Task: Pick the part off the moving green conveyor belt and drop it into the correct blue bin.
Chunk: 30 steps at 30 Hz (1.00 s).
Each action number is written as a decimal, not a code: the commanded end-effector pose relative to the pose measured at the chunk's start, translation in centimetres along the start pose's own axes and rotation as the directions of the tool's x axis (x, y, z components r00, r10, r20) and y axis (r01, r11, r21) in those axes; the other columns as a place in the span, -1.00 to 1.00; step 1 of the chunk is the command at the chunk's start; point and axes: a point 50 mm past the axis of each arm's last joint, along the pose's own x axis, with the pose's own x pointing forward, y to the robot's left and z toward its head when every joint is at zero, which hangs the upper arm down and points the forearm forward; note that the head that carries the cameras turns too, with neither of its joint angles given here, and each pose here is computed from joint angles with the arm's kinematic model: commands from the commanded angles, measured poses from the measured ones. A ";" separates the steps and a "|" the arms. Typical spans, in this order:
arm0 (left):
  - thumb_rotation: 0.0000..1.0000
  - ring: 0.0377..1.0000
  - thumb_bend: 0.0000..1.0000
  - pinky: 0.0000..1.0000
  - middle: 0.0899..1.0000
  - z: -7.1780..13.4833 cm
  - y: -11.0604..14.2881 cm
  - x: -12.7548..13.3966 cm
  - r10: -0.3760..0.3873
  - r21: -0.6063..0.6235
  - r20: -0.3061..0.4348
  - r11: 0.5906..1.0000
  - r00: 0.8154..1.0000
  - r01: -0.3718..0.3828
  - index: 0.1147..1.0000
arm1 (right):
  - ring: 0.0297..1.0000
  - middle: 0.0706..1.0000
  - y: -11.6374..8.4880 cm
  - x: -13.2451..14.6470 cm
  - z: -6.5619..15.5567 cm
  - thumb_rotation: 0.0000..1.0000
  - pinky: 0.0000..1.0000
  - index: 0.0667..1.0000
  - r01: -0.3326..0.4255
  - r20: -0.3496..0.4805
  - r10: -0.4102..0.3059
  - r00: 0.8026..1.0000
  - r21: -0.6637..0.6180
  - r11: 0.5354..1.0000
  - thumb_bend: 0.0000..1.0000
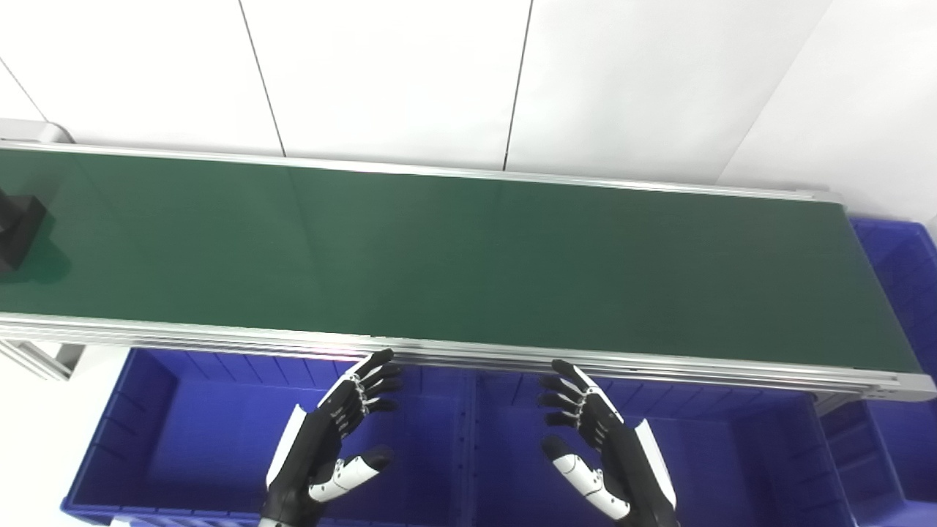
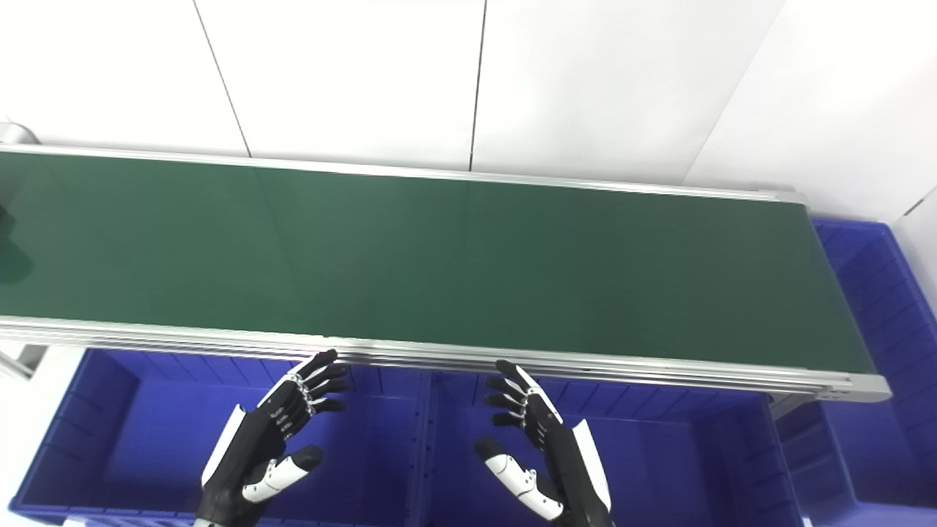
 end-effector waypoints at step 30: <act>0.30 0.57 0.67 0.43 0.63 0.7 0.1 0.4 -0.006 0.005 0.065 1.000 0.998 0.005 0.70 | 0.54 0.62 0.0 0.3 0.9 0.24 0.39 0.71 0.011 0.069 -0.011 0.998 -0.006 1.000 0.02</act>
